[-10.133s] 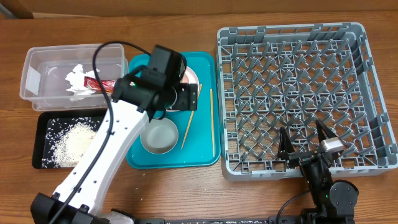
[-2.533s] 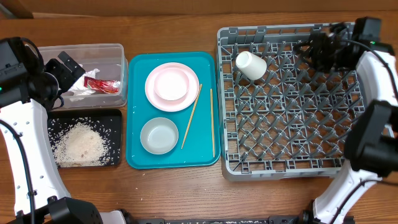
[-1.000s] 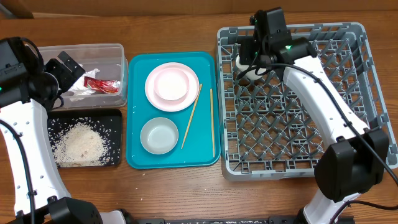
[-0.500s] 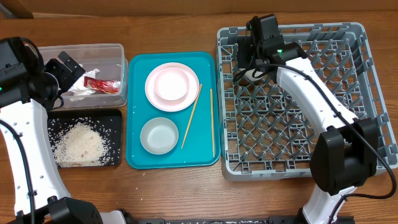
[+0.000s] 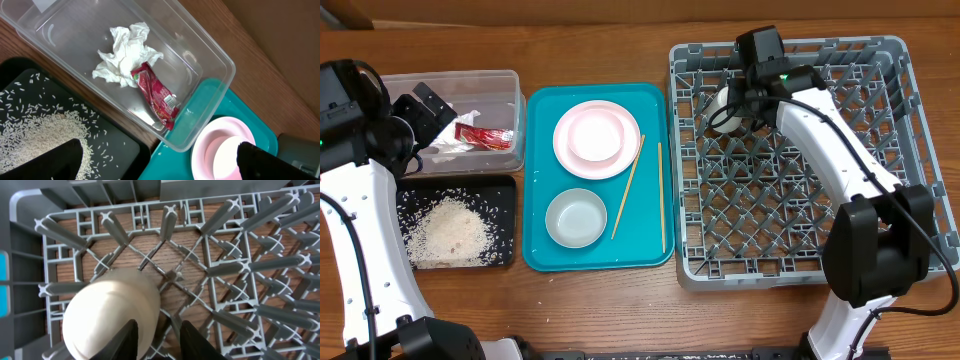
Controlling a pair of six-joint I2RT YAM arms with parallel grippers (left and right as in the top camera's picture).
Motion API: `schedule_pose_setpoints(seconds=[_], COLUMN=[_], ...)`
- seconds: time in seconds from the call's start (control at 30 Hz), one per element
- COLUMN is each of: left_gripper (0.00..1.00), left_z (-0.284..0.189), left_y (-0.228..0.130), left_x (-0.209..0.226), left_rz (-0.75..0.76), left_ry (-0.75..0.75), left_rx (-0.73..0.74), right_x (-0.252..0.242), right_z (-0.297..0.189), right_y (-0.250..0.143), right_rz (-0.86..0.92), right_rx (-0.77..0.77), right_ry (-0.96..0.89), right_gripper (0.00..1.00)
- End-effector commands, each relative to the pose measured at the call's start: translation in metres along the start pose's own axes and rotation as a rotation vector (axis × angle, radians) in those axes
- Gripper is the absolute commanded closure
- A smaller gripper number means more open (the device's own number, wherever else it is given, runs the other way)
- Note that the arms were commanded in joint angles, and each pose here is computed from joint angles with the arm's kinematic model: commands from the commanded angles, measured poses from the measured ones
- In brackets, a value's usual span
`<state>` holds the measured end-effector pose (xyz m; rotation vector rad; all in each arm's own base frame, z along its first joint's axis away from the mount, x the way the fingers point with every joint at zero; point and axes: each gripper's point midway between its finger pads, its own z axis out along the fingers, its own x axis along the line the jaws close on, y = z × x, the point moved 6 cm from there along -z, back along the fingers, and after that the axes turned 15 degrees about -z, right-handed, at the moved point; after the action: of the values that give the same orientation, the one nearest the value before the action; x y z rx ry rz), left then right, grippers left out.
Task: Sort waste into correct bins and load items into the dishwasher
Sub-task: 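Release the cup and move the right gripper back toward the teal tray, then lower the right gripper to the light-blue bowl rim and grasp it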
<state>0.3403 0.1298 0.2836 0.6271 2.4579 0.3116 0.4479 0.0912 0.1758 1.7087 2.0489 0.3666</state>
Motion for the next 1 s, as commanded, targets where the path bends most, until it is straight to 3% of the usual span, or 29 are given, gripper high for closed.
schedule_pose_setpoints(seconds=[0.0,0.17,0.33,0.6,0.97], left_gripper=[0.0,0.0,0.0,0.0,0.0], left_z=[-0.005,-0.005,-0.005,-0.005,-0.005], left_y=[0.005,0.005,0.005,0.005,0.005], left_x=[-0.005,-0.005,-0.005,-0.005,-0.005], left_rz=[-0.012,-0.012,-0.012,-0.012,-0.012], left_ry=[-0.021,-0.021,-0.021,-0.021,-0.021], left_rx=[-0.014,-0.015,-0.015,-0.014,-0.014], right_x=[0.002,0.049,0.101,0.199,0.303], right_z=[-0.071,-0.14,-0.16,-0.166,-0.156], right_y=[0.035,0.046,0.031,-0.021,-0.107], right_rz=[-0.045,-0.113,-0.208,-0.41,-0.684], right_rx=[-0.173,-0.311,-0.279,-0.124,-0.043], right_ry=[0.075,0.441,0.695,0.802,0.757], right_gripper=[0.7,0.66,0.66,0.65,0.62])
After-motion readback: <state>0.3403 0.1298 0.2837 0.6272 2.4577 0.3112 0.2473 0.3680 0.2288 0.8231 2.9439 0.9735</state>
